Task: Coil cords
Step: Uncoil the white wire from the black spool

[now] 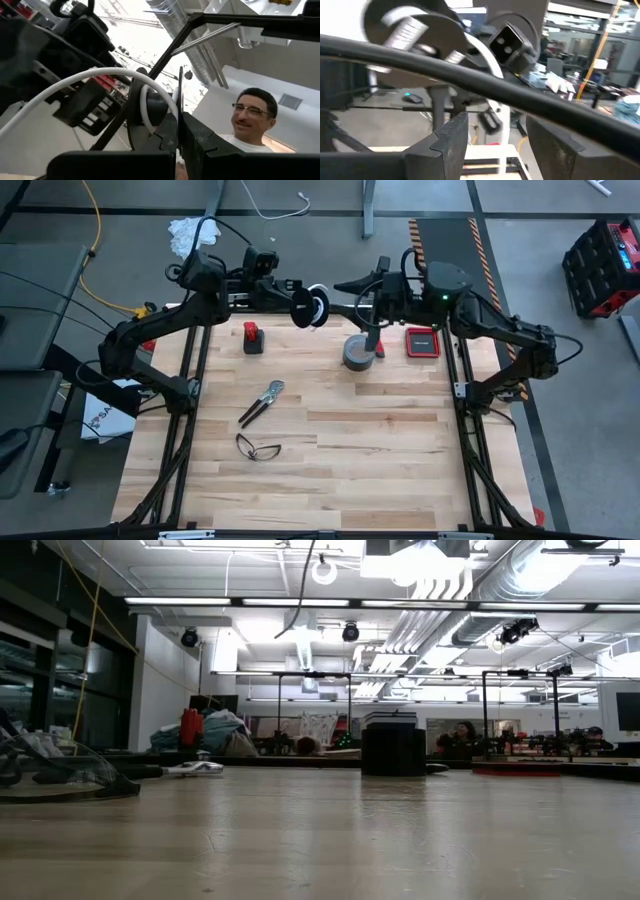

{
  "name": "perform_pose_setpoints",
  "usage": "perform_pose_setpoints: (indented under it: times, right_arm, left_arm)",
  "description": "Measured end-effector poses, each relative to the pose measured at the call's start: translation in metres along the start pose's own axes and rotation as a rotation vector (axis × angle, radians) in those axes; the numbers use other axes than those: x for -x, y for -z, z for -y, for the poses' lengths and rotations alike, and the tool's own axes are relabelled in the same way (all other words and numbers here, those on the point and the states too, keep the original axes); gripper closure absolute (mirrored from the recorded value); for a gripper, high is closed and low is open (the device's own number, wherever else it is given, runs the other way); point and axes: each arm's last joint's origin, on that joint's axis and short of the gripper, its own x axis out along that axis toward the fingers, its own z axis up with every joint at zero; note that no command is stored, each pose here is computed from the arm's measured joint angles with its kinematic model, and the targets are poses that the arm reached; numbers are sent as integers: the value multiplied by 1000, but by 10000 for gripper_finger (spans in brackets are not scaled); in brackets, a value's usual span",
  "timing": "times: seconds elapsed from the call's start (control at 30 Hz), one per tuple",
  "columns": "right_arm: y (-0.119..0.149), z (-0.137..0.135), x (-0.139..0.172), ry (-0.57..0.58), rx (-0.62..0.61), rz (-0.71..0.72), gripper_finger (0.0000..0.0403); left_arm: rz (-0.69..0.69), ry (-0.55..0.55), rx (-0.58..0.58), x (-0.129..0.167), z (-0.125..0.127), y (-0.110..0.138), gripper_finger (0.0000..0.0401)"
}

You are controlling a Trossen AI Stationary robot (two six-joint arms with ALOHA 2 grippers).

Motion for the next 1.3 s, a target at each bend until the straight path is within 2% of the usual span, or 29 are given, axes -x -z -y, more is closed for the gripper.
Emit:
perform_pose_setpoints:
  times: [0.37,0.43,0.57,0.6,0.77,1.0,1.3]
  right_arm:
    - [15,2,-18,97,41,-59,215]
    - [15,2,-18,119,52,-65,244]
    - [12,-2,-18,138,73,-46,373]
    - [11,-2,-18,144,76,-35,385]
    - [17,-1,-27,171,38,-39,398]
    - [27,-10,-40,59,-76,-43,400]
    - [27,-26,-35,13,-138,-93,402]
  left_arm:
    - [23,-16,-3,0,-1,0,398]
    - [21,-18,4,0,-2,0,398]
    - [18,-17,4,0,-2,0,398]
    - [21,-18,4,0,-2,0,398]
    - [89,-30,-15,-2,3,-6,398]
    - [129,-24,-167,-5,21,-22,398]
    - [109,-106,-278,9,18,-37,398]
